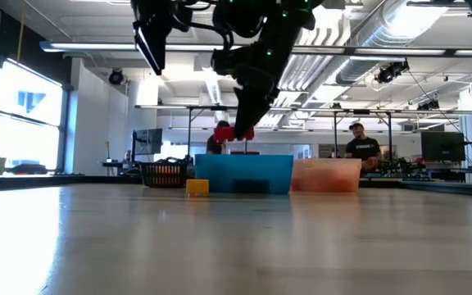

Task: Sort & place blocks by color
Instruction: Put the red game piece into the blue bin

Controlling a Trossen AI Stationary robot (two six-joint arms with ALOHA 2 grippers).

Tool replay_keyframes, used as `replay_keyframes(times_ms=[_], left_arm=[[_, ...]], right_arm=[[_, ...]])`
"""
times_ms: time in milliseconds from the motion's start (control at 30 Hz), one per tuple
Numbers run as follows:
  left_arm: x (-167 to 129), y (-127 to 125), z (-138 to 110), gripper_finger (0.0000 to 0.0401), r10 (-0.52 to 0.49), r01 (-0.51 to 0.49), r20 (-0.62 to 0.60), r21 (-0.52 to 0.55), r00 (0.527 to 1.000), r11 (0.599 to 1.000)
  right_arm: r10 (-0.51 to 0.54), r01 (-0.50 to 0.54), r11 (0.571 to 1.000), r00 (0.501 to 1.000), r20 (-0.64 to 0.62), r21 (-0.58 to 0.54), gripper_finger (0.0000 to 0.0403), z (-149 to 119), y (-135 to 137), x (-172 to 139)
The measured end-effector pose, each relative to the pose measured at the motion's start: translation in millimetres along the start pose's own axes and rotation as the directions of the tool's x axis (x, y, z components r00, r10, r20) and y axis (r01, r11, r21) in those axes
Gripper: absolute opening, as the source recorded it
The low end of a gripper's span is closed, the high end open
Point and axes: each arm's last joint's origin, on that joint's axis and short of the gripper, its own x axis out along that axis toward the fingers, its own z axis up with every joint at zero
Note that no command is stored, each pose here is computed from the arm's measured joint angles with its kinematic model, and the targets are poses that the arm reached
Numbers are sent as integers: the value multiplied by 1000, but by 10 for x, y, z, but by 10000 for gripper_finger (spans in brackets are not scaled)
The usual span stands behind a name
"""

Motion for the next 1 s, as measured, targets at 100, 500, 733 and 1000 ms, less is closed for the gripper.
replay_keyframes(times_ms=[100,500,733,1000], left_arm=[[0,-1,2,206,0,0,2,0,1000,1000],[-2,-19,47,206,-25,26,49,-26,998,999],[42,-107,118,206,-74,77,76,-48,994,996],[302,-319,295,206,-89,96,45,-192,995,977]], right_arm=[[-29,28,999,999,18,39,109,5,-297,-70],[-134,128,977,991,25,168,109,-111,-1220,-85],[-179,154,958,980,84,243,109,-143,-1577,-88],[-173,132,918,982,78,375,109,-232,-1814,-30]])
